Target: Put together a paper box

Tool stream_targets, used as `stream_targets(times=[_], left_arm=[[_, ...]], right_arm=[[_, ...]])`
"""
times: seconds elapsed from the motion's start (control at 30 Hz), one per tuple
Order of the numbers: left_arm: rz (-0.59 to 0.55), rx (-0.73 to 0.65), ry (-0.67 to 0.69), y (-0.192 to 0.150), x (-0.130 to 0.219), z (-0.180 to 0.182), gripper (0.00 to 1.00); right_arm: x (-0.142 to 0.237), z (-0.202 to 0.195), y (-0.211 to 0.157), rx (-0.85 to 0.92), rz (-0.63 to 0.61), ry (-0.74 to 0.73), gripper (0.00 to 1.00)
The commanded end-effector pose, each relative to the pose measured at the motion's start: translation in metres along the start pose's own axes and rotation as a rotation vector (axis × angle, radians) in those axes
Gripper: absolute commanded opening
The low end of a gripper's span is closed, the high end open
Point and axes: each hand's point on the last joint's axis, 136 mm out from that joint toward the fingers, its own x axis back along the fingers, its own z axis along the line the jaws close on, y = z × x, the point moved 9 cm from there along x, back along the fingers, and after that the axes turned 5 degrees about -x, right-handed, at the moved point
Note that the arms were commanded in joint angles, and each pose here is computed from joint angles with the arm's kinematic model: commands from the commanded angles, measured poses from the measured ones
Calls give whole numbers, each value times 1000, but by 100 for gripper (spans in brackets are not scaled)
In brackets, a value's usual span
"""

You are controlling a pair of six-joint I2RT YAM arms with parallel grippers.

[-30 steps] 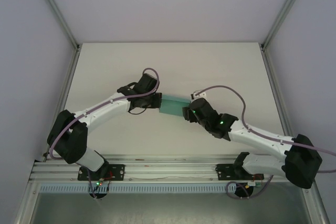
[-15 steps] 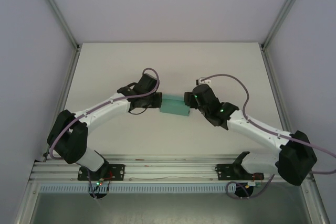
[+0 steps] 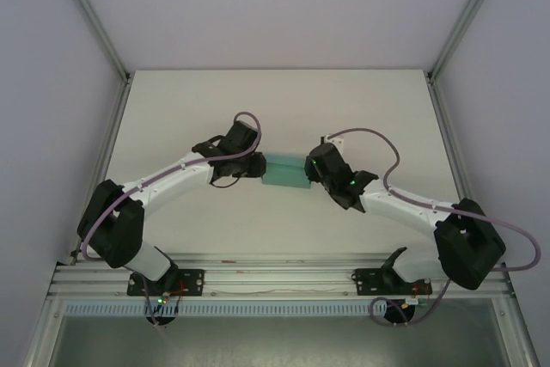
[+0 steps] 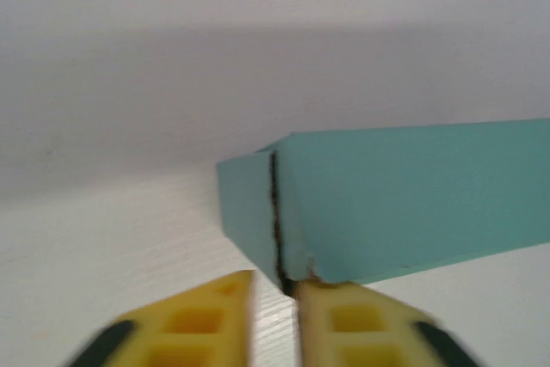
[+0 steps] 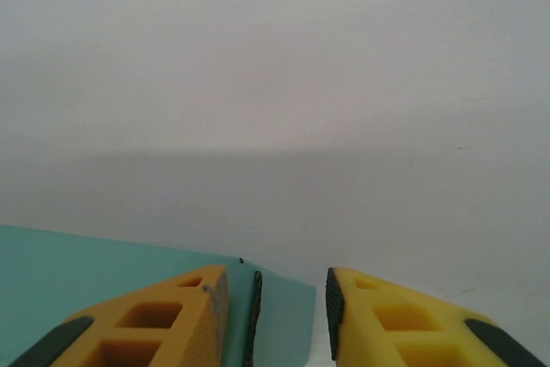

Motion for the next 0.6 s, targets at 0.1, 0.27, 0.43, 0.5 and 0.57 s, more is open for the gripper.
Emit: stream_targets(times=[0.1,0.27,0.43,0.5,0.57], left_arm=[[53,-45,40,-6,24,2,35],[-47,-34,-11,0,52,-3,52],[-174,48,9,15,67,2,68],[-211,82,-12,22,66,4,75],[-222,98,-41,28,61,5,74]], right_arm=[[-15,-36,-54,-7,195,-105,32],[-18,-43,-62,6,214,-112,27],[-20,-47,-65,52,200,-135,25],[-20,-47,-64,50,194,-127,24],[-21,-45,-64,44,192,-113,25]])
